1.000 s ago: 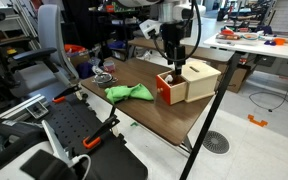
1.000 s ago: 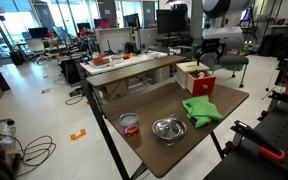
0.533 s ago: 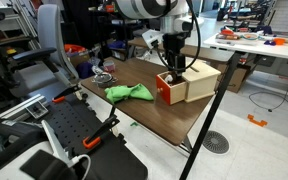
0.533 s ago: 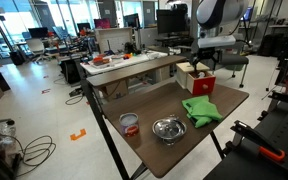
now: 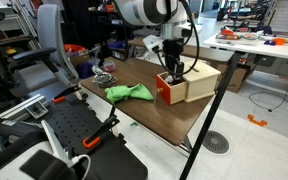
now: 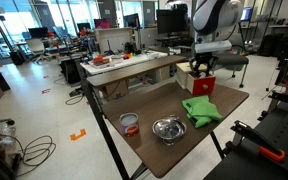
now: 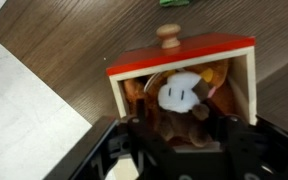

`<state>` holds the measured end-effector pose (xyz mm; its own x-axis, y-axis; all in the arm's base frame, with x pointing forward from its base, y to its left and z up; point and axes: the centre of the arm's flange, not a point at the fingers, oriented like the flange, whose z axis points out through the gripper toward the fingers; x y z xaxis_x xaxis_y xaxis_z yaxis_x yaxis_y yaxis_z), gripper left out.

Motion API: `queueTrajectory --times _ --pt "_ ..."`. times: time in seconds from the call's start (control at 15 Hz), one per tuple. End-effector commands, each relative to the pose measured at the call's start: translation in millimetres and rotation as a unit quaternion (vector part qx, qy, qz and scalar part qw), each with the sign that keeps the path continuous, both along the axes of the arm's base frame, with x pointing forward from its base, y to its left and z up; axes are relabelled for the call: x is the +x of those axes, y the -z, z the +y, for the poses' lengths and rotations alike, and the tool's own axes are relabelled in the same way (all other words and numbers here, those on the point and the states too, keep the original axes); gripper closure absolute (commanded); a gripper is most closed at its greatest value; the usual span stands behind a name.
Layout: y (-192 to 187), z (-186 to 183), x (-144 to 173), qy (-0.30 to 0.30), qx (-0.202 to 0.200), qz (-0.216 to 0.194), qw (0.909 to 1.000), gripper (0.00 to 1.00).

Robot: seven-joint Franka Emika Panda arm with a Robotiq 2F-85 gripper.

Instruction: Remove the toy from the drawer and put it on the table, then close the drawer

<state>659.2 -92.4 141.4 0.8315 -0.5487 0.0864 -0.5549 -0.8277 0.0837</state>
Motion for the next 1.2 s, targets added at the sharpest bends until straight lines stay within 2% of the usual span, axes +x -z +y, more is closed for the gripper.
queueTrajectory --times 0.0,0.2,0.33,0.67,0.87,1.13 --pt "1 -2 11 0.008 -0.003 0.008 0.9999 0.73" --pt "-4 -5 9 0.006 -0.002 0.008 0.9999 0.95" --pt "-12 -5 1 0.001 0.0 0.006 1.0 1.0" --pt "-42 -15 -40 -0.031 0.015 0.029 0.999 0.98" --pt "-54 -44 -64 -0.043 0.013 0.038 0.9983 0.98" --pt "-57 -92 -90 -0.029 0.003 0.047 0.9985 0.98"
